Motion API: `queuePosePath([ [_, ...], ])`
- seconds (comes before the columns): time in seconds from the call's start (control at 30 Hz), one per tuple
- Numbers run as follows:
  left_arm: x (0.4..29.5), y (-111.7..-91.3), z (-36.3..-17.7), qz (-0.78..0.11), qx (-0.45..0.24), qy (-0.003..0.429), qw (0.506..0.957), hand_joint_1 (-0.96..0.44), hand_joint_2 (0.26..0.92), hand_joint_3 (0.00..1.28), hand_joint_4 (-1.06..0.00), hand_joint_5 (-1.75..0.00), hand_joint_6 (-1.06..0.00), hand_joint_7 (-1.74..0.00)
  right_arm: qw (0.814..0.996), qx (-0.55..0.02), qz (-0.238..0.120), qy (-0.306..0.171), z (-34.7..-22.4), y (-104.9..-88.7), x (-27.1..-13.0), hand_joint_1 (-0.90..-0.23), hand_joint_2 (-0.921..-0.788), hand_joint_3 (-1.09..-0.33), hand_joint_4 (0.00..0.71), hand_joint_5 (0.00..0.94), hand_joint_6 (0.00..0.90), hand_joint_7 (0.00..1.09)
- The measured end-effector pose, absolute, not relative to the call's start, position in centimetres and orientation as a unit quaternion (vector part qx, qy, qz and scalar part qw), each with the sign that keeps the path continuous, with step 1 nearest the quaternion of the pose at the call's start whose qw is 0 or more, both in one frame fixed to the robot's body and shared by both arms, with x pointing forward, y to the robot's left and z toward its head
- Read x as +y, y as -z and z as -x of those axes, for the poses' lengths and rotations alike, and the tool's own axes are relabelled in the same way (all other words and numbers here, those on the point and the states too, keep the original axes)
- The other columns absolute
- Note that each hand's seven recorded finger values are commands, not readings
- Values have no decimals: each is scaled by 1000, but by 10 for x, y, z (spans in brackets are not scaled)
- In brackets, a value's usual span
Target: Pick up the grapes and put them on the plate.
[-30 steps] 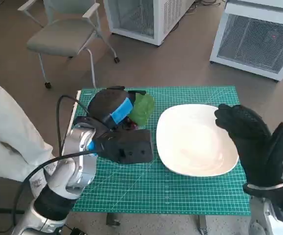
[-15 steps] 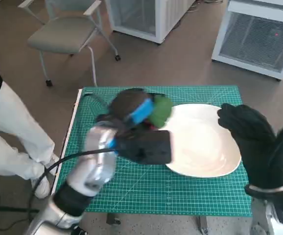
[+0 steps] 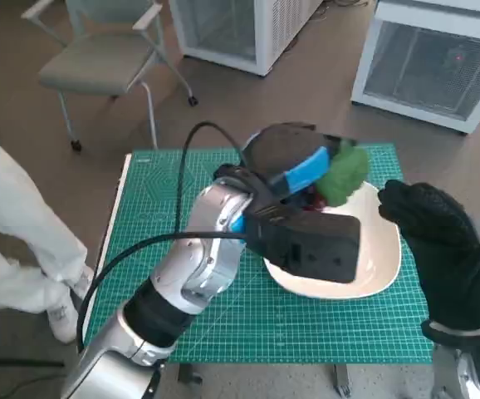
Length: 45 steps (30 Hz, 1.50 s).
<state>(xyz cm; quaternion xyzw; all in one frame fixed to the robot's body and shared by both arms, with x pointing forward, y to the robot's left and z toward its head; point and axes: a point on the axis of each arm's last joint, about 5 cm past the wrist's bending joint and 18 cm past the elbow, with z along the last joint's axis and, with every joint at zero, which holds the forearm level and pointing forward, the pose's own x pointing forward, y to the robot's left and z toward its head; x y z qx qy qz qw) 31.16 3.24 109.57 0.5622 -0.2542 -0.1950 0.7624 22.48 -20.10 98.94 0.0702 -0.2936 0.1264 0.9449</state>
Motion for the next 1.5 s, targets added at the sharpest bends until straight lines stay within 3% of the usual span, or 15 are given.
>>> queuePosePath([
  [0.13, 32, -1094, -314, -561, -257, 204, 760, 8, 660, 692, -406, -1718, -605, -1151, 946, -294, -67, -122, -224, -989, -201, -354, -921, -608, 399, 811, 211, 996],
  [0.23, 32, -1091, -318, -560, -252, 209, 761, 8, 644, 692, -432, -1703, -643, -1102, 946, -295, -66, -119, -223, -988, -202, -355, -921, -608, 401, 809, 212, 995],
  [0.5, 30, -1080, -325, -557, -226, 223, 767, 4, 681, 544, -573, -1531, -691, -1004, 946, -297, -62, -112, -223, -988, -202, -355, -921, -606, 407, 803, 214, 992],
  [0.63, 28, -1076, -327, -551, -216, 233, 772, 2, 746, 385, -637, -1417, -717, -956, 946, -299, -61, -109, -223, -988, -202, -355, -921, -606, 410, 800, 215, 990],
  [0.73, 27, -1072, -329, -542, -206, 245, 777, 2, 786, 319, -620, -1416, -721, -942, 946, -300, -61, -107, -222, -988, -202, -354, -921, -606, 412, 797, 218, 989],
  [0.8, 26, -1069, -331, -532, -198, 254, 783, 20, 835, 251, -604, -1371, -663, -1006, 946, -300, -62, -106, -222, -988, -202, -354, -921, -606, 414, 796, 220, 988],
  [0.87, 25, -1067, -332, -519, -191, 265, 790, 92, 871, 182, -574, -1243, -555, -845, 946, -300, -62, -104, -222, -988, -202, -353, -921, -605, 415, 795, 221, 988],
  [0.97, 25, -1066, -333, -501, -179, 287, 797, 64, 841, 101, -403, -636, -376, -338, 947, -299, -62, -103, -222, -987, -202, -352, -921, -605, 417, 793, 223, 987],
  [1.03, 25, -1066, -334, -496, -172, 300, 797, -9, 807, 60, -239, -321, -270, -170, 947, -299, -62, -102, -222, -987, -202, -352, -921, -604, 418, 792, 223, 986],
  [1.1, 25, -1066, -334, -494, -166, 311, 795, -84, 777, 31, -112, -145, -184, -77, 947, -299, -62, -102, -222, -987, -202, -352, -921, -604, 419, 790, 224, 985],
  [1.23, 25, -1068, -335, -498, -161, 320, 790, -200, 752, 9, -26, -34, -118, -20, 947, -299, -63, -100, -222, -987, -202, -352, -921, -603, 420, 788, 225, 984],
  [1.5, 25, -1069, -337, -493, -171, 323, 789, -325, 747, 3, 0, -1, -71, -1, 947, -299, -63, -99, -222, -987, -202, -352, -921, -603, 423, 785, 226, 982],
])
